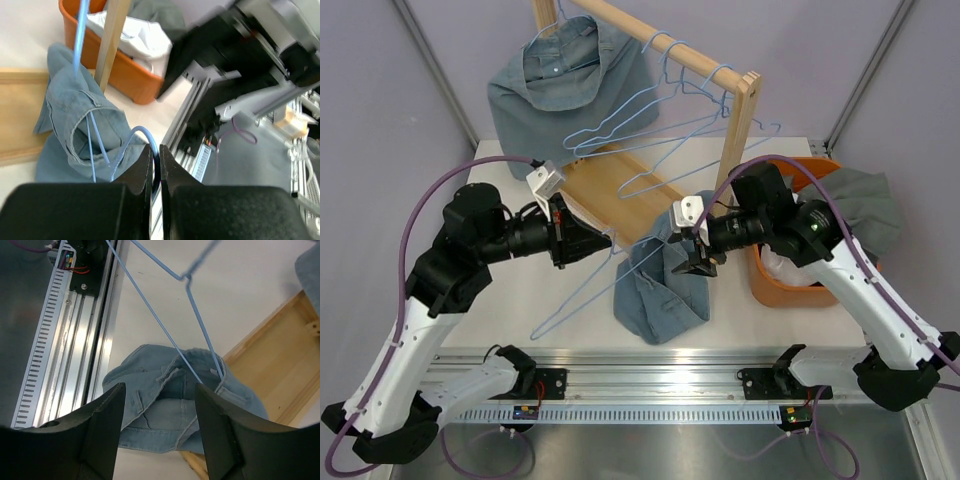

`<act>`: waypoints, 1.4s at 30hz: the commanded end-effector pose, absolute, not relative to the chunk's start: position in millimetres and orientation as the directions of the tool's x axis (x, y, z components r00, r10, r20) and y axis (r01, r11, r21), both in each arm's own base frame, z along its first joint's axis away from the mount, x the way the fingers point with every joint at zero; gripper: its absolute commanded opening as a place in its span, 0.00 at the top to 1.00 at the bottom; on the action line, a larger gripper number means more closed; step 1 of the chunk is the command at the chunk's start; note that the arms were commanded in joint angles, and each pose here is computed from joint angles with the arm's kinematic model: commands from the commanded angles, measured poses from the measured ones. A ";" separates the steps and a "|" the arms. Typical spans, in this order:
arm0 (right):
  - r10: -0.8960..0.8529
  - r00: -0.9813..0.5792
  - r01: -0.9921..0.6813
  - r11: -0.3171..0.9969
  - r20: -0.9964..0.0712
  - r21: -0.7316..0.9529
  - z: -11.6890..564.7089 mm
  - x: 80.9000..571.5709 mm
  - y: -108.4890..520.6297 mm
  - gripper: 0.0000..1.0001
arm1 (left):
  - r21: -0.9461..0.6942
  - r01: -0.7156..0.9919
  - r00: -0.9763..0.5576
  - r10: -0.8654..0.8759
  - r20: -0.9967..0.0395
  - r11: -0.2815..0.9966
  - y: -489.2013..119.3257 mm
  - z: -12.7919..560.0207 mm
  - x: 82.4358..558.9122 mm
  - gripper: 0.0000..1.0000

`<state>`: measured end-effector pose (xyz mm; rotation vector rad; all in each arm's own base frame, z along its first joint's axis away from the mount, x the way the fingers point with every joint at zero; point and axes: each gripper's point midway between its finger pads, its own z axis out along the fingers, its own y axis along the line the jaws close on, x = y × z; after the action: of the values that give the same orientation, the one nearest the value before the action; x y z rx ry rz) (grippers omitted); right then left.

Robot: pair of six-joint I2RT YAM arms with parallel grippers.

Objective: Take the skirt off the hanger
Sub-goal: Remove the skirt from the hanger, then place the hanger at the clothesline.

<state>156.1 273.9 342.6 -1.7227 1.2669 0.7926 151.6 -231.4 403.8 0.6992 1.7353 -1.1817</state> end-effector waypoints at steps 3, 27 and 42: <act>-0.370 0.189 -0.980 -0.123 -0.910 -0.154 347.0 161.6 283.7 0.32 | -0.294 0.903 -0.341 0.106 -0.934 0.314 -214.8 413.9 117.2 1.00; -0.285 0.320 -0.894 -0.406 -0.903 -0.189 324.9 135.8 385.9 0.37 | -0.237 0.935 -0.286 0.167 -0.944 0.264 -203.0 431.1 93.5 1.00; -0.311 0.253 -0.928 -0.347 -0.916 -0.138 331.9 117.5 342.0 1.00 | -0.183 0.955 -0.206 0.078 -0.975 0.235 -223.8 434.4 119.6 0.73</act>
<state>126.4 358.1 303.1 -1.8681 1.1950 1.0871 108.1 -217.1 417.4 1.0191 1.6448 -1.1431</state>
